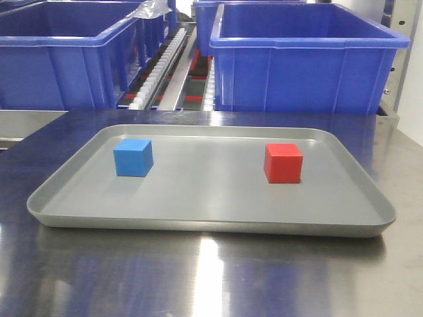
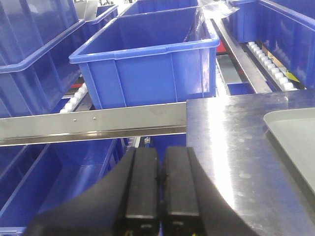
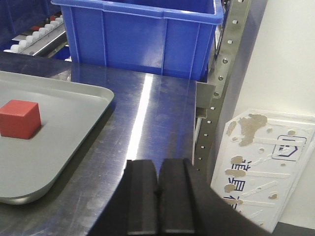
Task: Sort and place red and blue blocks on shelf
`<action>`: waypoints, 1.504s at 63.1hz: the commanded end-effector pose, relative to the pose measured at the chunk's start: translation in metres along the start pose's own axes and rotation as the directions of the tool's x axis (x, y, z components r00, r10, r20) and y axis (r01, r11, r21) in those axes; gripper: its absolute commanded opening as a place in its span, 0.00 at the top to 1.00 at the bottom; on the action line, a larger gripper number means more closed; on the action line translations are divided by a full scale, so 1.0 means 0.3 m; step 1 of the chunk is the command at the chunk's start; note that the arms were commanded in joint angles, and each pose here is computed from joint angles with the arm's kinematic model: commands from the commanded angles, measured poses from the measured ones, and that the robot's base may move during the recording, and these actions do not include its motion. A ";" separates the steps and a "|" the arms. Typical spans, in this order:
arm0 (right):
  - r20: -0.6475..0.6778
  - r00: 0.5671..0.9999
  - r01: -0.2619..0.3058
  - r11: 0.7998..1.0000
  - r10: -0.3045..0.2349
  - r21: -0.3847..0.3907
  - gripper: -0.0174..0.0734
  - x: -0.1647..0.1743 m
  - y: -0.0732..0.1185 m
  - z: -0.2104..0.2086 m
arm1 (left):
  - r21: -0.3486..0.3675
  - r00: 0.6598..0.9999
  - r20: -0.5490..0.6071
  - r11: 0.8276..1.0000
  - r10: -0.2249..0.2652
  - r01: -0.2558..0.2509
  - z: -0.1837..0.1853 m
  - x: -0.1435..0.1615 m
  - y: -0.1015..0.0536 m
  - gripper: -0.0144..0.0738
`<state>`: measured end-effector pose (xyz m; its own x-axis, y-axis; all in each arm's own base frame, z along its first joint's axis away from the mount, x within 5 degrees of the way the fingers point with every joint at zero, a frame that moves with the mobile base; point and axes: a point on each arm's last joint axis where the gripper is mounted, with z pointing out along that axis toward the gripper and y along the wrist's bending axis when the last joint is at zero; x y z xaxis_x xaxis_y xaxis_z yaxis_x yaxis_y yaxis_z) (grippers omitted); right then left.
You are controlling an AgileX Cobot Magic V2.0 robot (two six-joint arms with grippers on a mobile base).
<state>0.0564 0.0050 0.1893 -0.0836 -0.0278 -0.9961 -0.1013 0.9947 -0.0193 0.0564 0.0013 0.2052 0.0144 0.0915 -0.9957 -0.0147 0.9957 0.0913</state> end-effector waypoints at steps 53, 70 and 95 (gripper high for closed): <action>0.117 0.993 0.005 1.000 -0.004 -0.008 0.75 -0.040 0.002 -0.008 | 0.014 0.997 0.079 1.000 -0.008 0.007 -0.002 0.005 -0.007 0.70; 0.117 0.993 0.005 1.000 -0.004 -0.008 0.75 -0.040 0.002 -0.008 | 0.014 0.997 0.079 1.000 -0.008 0.007 -0.002 0.005 -0.007 0.70; 0.119 0.993 0.011 1.000 -0.010 -0.008 0.75 -0.041 0.002 -0.008 | 0.014 0.997 0.079 1.000 -0.008 0.007 -0.002 0.005 -0.007 0.70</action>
<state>0.0564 0.0050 0.1893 -0.0836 -0.0278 -0.9961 -0.1013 0.9947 -0.0193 0.0564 0.0013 0.2052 0.0144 0.0915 -0.9957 -0.0147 0.9957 0.0913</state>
